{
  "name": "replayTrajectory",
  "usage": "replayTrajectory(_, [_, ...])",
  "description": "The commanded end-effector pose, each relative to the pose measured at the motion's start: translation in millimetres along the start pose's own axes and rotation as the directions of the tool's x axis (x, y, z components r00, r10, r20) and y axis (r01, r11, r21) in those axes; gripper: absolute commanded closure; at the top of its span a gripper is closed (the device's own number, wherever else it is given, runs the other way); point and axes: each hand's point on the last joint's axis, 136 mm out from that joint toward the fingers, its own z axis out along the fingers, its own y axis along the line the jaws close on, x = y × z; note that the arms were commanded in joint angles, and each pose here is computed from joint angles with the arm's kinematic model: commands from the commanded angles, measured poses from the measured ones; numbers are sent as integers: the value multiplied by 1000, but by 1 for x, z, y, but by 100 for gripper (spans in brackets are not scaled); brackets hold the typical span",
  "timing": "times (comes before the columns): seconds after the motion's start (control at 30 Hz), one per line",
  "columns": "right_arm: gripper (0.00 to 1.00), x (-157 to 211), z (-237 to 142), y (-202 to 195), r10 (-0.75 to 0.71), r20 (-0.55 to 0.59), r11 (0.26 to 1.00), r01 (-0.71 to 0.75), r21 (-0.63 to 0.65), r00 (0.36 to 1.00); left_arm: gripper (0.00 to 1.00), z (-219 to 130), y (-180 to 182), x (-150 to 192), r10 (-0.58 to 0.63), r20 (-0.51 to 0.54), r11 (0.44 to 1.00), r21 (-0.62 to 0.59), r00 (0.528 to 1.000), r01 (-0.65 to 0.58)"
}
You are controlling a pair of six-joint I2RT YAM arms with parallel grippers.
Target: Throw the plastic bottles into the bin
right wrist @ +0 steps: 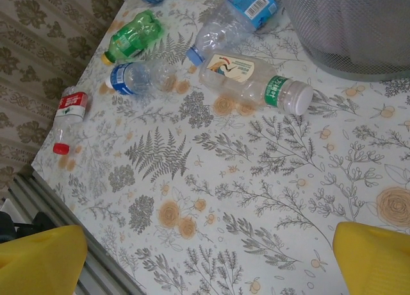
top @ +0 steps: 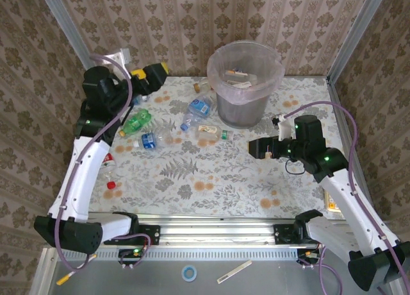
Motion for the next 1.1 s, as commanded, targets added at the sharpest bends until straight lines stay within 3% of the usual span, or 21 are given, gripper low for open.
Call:
replayTrajectory(0.0, [0,9,1,5,15,-20,999,-16,-35,1000,0,-5,91,69,9,-244,952,-294,970,-83])
replayTrajectory(0.2, [0,20,1,3,23,-43,999,-25,-32,999,0,-15,154,88,12,-371,893,-413,929,-177])
replayTrajectory(0.43, [0,22,1,5,31,-41,998,-33,-44,999,1,-4,222,129,-5,-616,813,-461,787,-356])
replayTrajectory(0.7, [0,27,3,11,32,-60,997,-36,-69,998,6,14,264,148,-53,-684,768,-493,727,-408])
replayTrajectory(0.83, [0,34,5,13,33,-66,996,-39,-77,997,6,32,281,164,-48,-743,763,-459,667,-456])
replayTrajectory(0.93, [0,41,6,14,55,-67,995,-61,-83,996,6,39,302,170,-49,-779,718,-463,625,-520])
replayTrajectory(1.07, [0,60,9,19,58,-92,993,-67,-94,994,6,49,318,173,-54,-793,698,-464,607,-545])
